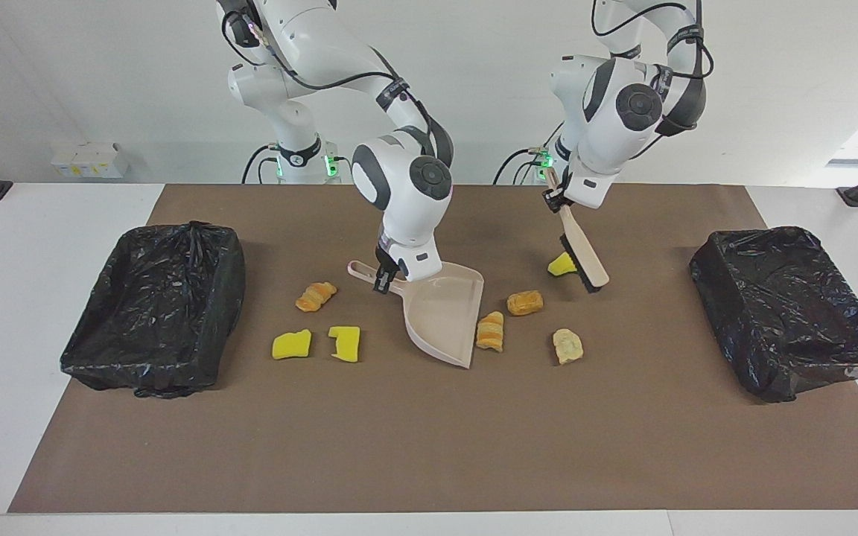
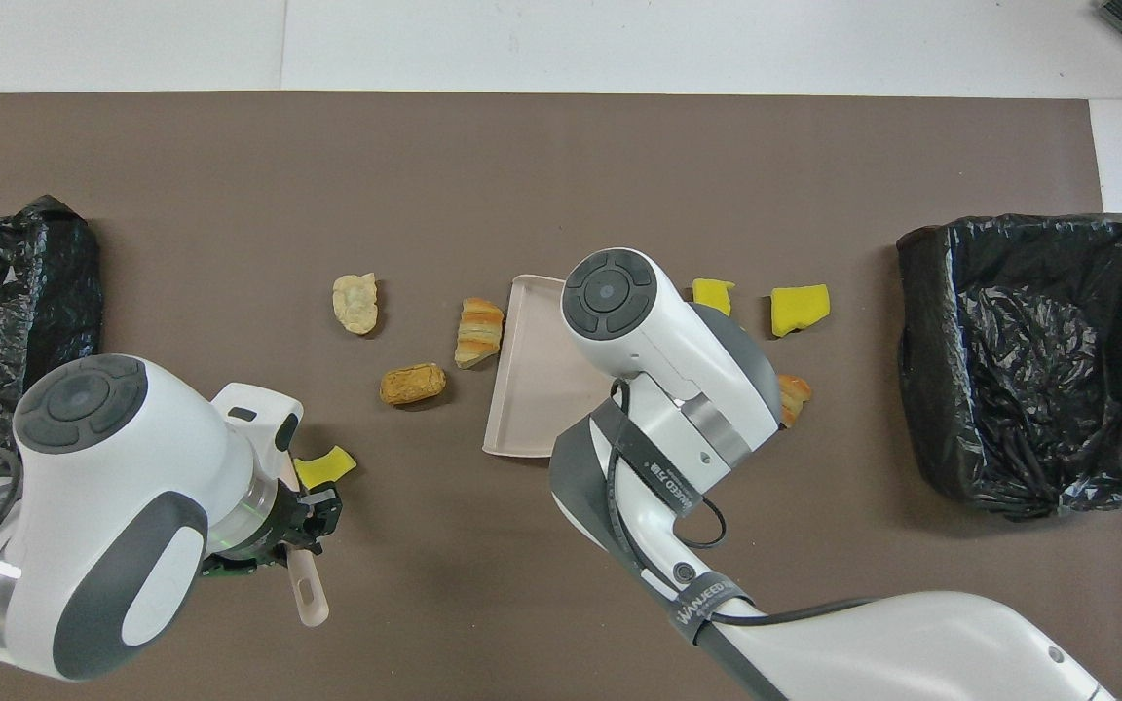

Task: Sweep and dump trash in bin
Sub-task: 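Sweep the bread and sponge pieces toward the dustpan with the left gripper's brush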

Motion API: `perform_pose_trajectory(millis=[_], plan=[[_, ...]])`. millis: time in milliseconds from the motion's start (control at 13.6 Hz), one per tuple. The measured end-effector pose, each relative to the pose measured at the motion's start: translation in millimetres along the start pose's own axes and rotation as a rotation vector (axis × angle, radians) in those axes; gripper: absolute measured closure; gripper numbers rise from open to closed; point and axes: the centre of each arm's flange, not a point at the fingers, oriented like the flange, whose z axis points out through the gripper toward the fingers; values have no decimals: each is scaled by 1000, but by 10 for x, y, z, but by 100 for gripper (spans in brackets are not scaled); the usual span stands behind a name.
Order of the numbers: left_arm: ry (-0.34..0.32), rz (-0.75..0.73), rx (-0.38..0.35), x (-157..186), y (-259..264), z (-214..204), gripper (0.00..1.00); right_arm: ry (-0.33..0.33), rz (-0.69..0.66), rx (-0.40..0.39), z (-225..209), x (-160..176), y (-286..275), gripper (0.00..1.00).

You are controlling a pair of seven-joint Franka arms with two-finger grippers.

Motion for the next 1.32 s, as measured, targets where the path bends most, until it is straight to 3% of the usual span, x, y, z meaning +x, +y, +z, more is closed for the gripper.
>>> perform_pose_trajectory(millis=[147, 294, 587, 1027, 1321], plan=[[-24, -104, 44, -161, -158, 258, 74, 3, -55, -2, 28, 6, -7, 68], [-11, -110, 72, -310, -172, 637, 74, 3, -67, -3, 46, 8, -28, 68], [79, -43, -10, -196, 94, 954, 74, 3, -31, -5, 53, -3, -58, 68], [124, 196, -91, 279, 510, 605, 74, 2, 6, -3, 64, -12, -55, 68], [134, 321, -109, 526, 518, 517, 74, 2, 6, -3, 64, -13, -55, 68]])
